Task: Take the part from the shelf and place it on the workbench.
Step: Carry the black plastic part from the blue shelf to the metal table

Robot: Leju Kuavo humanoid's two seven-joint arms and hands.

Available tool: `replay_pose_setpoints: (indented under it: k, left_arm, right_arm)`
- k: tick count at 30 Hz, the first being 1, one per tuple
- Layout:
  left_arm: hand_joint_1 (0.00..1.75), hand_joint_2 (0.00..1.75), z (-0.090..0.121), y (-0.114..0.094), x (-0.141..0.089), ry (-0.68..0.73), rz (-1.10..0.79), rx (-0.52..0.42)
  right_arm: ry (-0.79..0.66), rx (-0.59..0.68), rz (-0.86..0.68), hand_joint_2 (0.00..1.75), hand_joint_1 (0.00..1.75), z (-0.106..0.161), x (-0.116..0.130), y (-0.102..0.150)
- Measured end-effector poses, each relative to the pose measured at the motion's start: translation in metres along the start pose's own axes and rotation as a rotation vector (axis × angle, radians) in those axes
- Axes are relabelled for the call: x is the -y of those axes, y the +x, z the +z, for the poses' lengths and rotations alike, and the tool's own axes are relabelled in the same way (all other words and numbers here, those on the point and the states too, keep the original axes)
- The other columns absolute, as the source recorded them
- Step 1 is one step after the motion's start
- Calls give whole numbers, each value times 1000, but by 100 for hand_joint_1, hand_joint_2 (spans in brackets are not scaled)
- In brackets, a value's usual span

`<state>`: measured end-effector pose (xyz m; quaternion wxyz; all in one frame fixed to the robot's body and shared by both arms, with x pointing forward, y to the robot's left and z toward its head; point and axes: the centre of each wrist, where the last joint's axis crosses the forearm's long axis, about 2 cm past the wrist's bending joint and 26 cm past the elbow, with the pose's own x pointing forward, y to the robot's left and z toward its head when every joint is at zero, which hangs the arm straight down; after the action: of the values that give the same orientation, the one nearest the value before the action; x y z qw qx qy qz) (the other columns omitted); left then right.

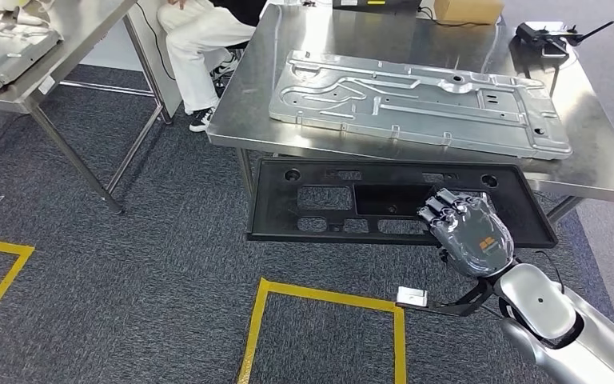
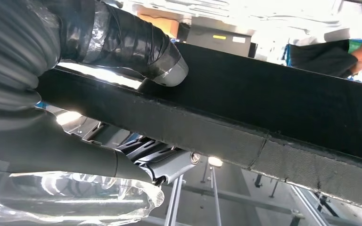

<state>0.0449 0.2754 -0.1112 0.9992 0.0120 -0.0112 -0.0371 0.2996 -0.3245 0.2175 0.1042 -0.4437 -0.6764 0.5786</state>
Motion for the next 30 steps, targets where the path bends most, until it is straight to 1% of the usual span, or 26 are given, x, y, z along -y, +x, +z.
replay_pose_setpoints:
  k: [30]
  left_arm:
    - [0, 175, 0, 0, 1, 0, 2, -1]
  right_arm:
    - [3, -4, 10, 175, 175, 3, 1, -2]
